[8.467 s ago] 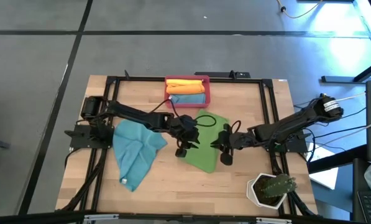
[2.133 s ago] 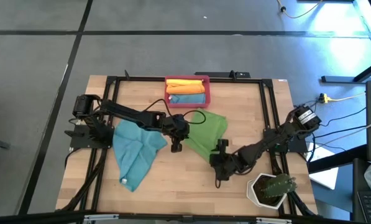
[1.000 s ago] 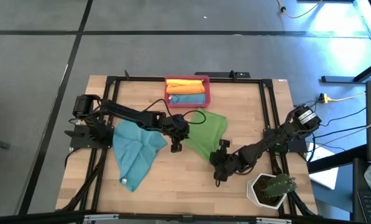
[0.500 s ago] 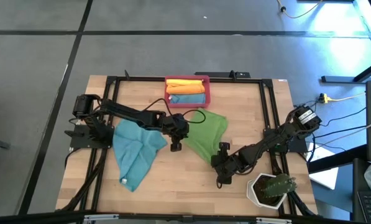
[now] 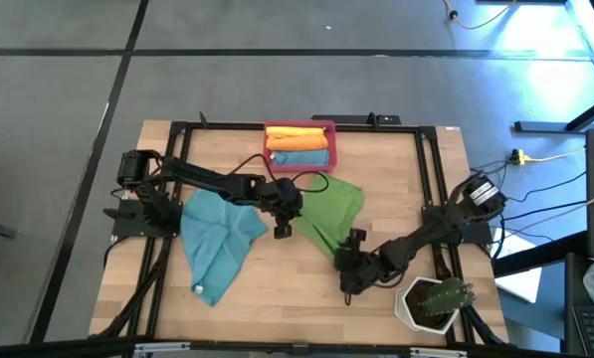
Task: Roll microfiber towels into tight, uniform cylinder then place into a basket
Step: Fold the green microfiber towel
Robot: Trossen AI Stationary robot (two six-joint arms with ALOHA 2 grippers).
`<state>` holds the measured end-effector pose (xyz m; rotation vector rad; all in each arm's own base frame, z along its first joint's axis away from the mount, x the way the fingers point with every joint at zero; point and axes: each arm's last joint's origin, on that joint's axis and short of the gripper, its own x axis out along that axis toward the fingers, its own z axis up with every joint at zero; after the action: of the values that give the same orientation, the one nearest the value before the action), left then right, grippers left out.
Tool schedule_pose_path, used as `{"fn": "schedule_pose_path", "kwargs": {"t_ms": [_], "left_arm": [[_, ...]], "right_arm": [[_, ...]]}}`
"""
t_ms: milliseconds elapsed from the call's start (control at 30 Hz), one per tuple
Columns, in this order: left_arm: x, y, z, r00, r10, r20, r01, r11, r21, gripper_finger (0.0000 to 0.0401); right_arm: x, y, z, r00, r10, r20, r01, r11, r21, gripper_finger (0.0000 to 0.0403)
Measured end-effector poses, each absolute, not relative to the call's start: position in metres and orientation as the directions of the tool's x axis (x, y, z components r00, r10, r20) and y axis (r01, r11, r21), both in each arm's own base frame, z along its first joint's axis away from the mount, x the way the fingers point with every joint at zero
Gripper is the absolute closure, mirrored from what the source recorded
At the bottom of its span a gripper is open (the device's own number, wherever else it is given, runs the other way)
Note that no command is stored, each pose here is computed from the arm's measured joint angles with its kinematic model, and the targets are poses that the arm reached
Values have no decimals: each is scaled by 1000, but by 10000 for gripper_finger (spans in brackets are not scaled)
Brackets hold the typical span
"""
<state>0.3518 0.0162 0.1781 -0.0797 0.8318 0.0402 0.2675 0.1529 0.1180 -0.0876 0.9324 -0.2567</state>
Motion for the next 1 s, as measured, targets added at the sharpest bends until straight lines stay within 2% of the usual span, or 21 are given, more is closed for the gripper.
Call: {"fn": "schedule_pose_path", "kwargs": {"t_ms": [267,400,533,1000], "left_arm": [[352,16,178,673,5,-740,-68,996,-55,401],[352,16,178,673,4,-740,-67,996,-55,401],[352,16,178,673,5,-740,-68,996,-55,401],[352,16,178,672,3,-740,-78,995,-67,401]], "right_arm": [[267,152,112,558,-302,-773,169,953,-251,156],[266,156,113,572,-289,-768,173,957,-231,165],[270,167,117,643,-232,-730,157,973,-171,170],[271,180,128,676,-236,-698,131,971,-202,171]]}}
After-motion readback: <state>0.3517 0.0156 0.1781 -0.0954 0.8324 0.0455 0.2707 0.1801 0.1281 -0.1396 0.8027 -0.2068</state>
